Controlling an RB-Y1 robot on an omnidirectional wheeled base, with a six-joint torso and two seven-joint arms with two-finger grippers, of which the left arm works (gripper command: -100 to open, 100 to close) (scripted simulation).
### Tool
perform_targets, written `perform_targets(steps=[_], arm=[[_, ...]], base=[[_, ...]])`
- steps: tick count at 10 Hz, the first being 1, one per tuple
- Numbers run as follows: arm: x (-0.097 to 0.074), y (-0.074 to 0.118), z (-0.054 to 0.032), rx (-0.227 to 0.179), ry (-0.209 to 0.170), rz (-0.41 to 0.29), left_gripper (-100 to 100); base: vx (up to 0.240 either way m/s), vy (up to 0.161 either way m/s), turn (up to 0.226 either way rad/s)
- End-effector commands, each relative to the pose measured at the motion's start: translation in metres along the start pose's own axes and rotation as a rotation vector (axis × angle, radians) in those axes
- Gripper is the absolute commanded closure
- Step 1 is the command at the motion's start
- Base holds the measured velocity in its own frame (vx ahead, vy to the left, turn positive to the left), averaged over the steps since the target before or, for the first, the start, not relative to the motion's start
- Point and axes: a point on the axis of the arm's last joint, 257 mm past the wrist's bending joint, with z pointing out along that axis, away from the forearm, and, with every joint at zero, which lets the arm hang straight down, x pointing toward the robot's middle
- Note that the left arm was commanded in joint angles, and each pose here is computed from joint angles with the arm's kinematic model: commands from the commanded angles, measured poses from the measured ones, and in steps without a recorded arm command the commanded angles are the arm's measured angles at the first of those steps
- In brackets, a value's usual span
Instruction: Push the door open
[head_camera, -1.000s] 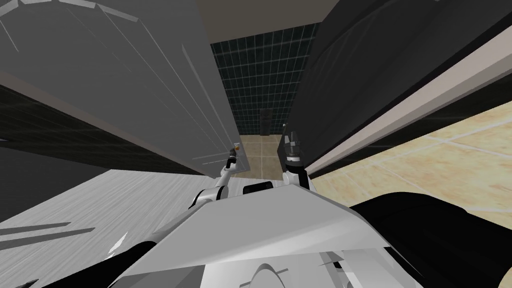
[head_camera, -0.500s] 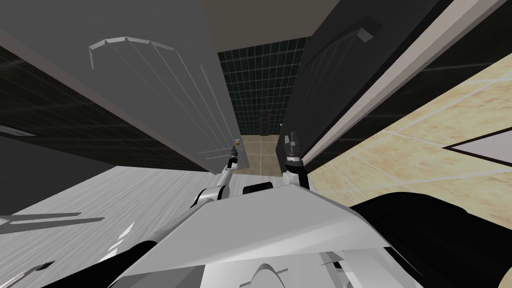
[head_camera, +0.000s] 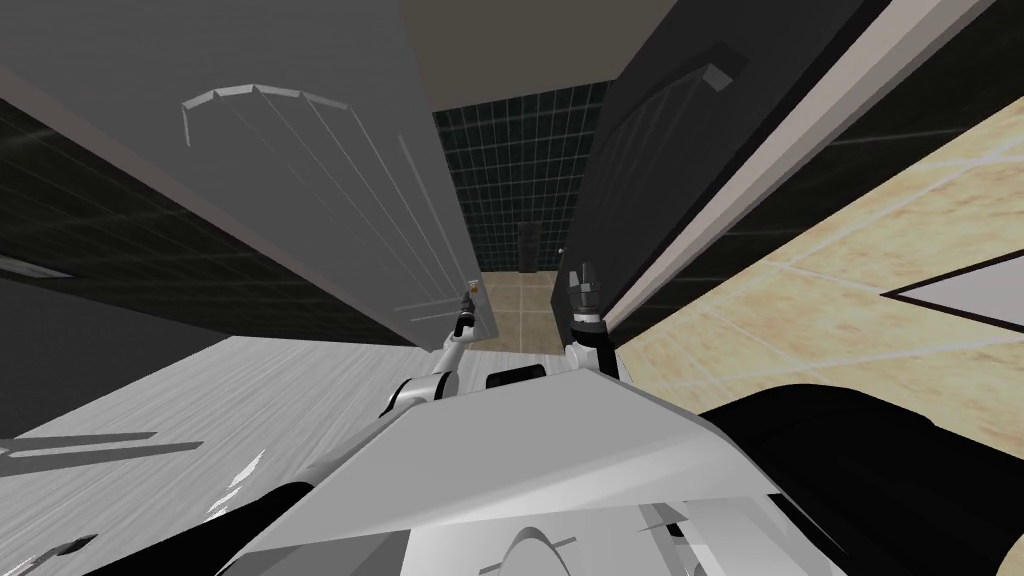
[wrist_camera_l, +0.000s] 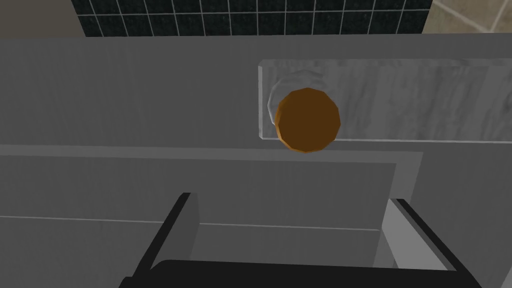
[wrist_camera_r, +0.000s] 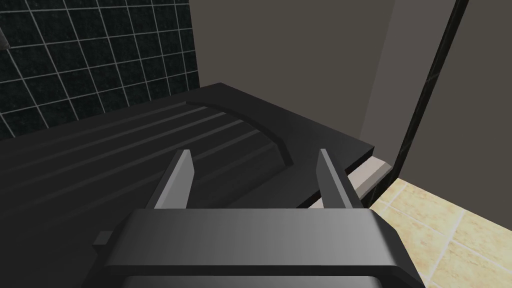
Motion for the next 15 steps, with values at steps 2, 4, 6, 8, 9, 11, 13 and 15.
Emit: perform_targets(steps=[2,4,6,8,9,11,13,15], arm=[[-0.004,0.000,-0.0006,0.003,-0.007,0.003,-100],[-0.005,0.000,-0.0013,0.005,-0.010,0.001,-100],[-0.004,0.000,-0.0015,0.005,-0.010,-0.001,-100],[-0.004,0.000,-0.0015,0.005,-0.010,-0.001,100],[-0.004,0.000,-0.0015,0.005,-0.010,-0.001,100],[-0.004,0.000,-0.0015,0.005,-0.010,-0.001,100],[-0.014,0.003,-0.0026,-0.001,-0.025,0.001,100],[-0.023,0.003,-0.0027,-0.002,-0.040,0.002,100]], base=[[0.201,0.002,-0.019],[0.216,0.006,-0.025],[0.125,0.000,-0.012],[-0.016,0.000,0.000],[-0.025,0.000,-0.001],[-0.013,0.000,0.002],[0.049,-0.014,0.008],[0.166,-0.052,0.040]])
